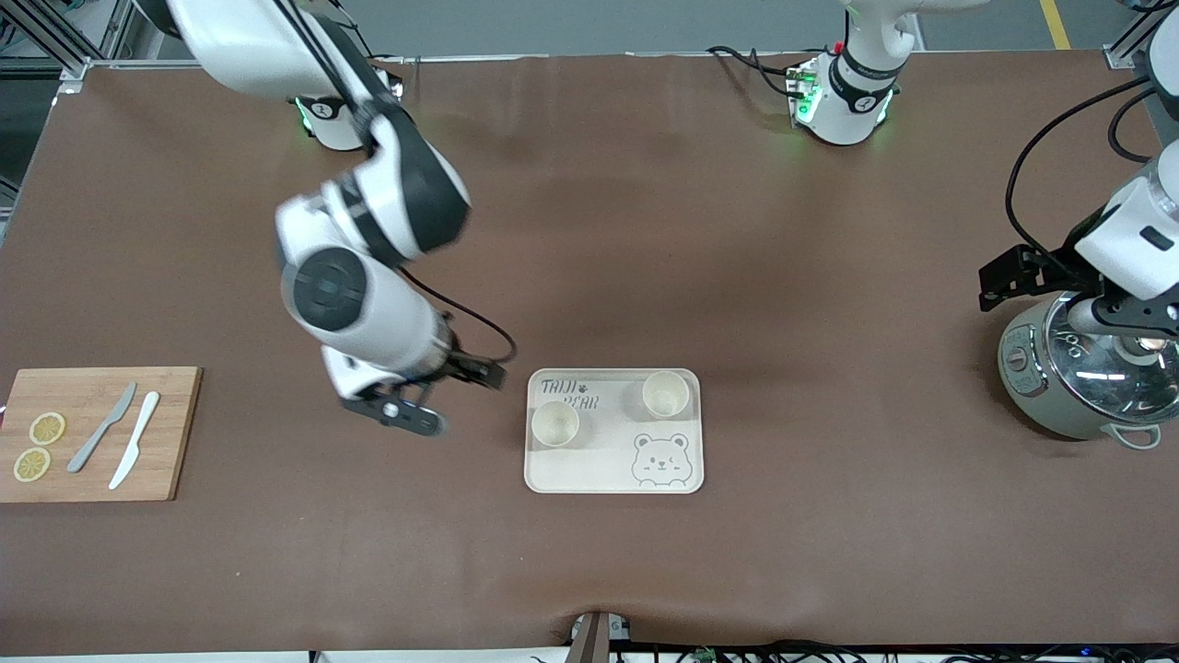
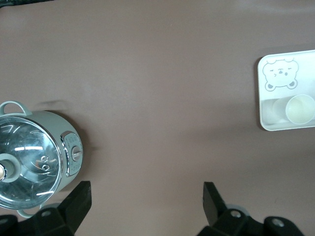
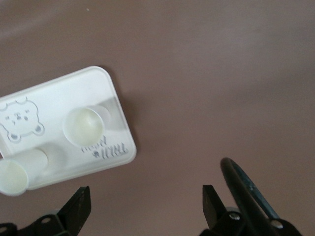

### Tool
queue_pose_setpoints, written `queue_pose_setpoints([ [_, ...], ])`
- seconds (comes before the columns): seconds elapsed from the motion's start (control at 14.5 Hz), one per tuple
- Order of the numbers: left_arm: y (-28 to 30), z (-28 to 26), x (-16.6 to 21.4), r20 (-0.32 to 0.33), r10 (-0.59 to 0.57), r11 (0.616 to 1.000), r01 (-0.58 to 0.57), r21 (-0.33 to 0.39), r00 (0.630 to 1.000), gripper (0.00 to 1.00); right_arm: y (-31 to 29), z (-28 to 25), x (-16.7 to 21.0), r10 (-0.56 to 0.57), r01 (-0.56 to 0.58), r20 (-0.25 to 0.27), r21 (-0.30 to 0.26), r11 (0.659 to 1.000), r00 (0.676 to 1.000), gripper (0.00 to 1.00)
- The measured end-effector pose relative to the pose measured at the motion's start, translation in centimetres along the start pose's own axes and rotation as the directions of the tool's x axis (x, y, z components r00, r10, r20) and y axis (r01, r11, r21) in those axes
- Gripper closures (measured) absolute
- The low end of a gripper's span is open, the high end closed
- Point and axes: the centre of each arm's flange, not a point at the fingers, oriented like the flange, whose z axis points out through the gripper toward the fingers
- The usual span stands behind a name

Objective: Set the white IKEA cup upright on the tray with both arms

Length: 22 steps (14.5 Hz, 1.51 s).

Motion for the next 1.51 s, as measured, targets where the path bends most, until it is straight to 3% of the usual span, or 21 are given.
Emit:
queue_pose_setpoints([
  [0.21, 0.9, -0.1, -0.1, 0.003, -0.002, 1.0, 0.002, -0.001, 1.0, 0.0, 7.9, -10.3, -1.7, -0.094, 0.094, 0.024, -0.01, 0.996, 0.995, 0.0],
  [0.48, 1.2, 0.3, -0.4, 0.029, -0.008, 1.0, 0.008, -0.002, 1.0, 0.0, 21.1, -20.7, -2.2, -0.198, 0.2, -0.05, 0.028, 0.979, 0.979, 0.0],
  [0.62, 1.3, 0.3, -0.4, 0.033, -0.007, 1.0, 0.008, -0.002, 0.999, 0.0, 26.9, -23.0, -1.6, -0.183, 0.186, -0.084, 0.027, 0.982, 0.98, 0.0],
  [0.89, 1.3, 0.7, -1.0, 0.084, -0.006, 1.0, 0.006, -0.002, 0.996, 0.0, 30.6, -22.1, 0.3, -0.135, 0.132, -0.097, -0.038, 0.991, 0.986, 0.0],
  [1.24, 1.2, 0.8, -1.1, 0.091, -0.008, 1.0, 0.008, -0.001, 0.996, 0.0, 29.6, -16.2, 3.3, -0.146, 0.143, -0.049, -0.049, 0.988, 0.988, 0.0],
  [1.51, 1.0, 0.8, -1.1, 0.091, -0.012, 1.0, 0.012, -0.001, 0.996, 0.0, 29.6, -16.2, 3.4, -0.149, 0.146, -0.052, -0.048, 0.988, 0.988, 0.0],
])
